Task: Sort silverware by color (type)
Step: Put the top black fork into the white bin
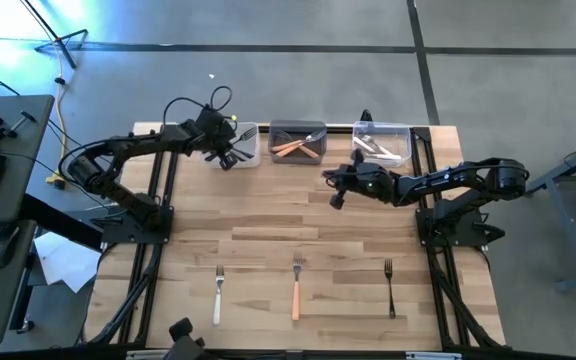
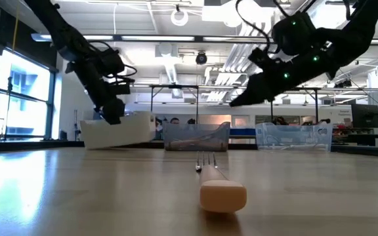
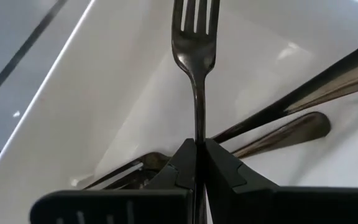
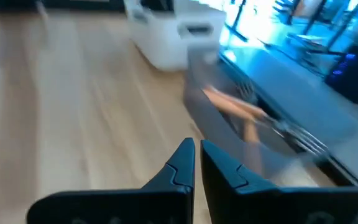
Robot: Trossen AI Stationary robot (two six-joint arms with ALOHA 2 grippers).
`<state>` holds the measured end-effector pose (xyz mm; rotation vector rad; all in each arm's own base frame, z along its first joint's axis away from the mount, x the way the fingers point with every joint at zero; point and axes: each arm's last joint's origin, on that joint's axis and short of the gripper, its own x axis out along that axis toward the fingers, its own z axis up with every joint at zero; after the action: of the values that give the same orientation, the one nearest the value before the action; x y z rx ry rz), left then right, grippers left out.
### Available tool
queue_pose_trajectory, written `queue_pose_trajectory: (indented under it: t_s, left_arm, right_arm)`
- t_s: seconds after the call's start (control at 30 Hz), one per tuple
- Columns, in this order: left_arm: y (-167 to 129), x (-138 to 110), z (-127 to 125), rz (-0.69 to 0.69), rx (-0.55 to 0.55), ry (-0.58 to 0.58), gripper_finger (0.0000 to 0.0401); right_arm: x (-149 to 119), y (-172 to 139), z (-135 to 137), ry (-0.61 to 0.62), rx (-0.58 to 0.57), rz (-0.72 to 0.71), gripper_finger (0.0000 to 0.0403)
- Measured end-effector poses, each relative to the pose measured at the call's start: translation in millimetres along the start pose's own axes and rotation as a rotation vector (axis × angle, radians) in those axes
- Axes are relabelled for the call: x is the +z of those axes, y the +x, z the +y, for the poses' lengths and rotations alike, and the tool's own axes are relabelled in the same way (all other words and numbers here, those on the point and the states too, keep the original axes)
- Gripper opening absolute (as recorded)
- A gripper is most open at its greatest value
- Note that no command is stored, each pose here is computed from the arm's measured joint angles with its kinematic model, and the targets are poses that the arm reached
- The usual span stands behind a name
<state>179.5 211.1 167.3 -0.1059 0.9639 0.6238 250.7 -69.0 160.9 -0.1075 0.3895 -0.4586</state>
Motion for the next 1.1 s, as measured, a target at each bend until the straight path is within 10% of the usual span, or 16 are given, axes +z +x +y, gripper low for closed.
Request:
queue_pose_trajectory:
  t_s: [0.37, 0.63, 1.1]
  left_arm:
    - [9.0, -24.4, 3.2, 0.011, 0.102, -0.076, 0.0003]
    - [9.1, -22.2, 1.5, -0.015, 0.083, -0.045, 0.0003]
    - [9.0, -20.4, -2.2, -0.023, 0.073, 0.03, 0.0003]
  right_arm:
    - [53.0, 14.3, 7.4, 0.131, 0.216, -0.182, 0.0009]
    - [111.6, 84.4, 22.4, 0.076, 0.222, -0.174, 0.0002]
    - [90.7, 220.7, 26.5, 0.191, 0.048, 0.04, 0.0]
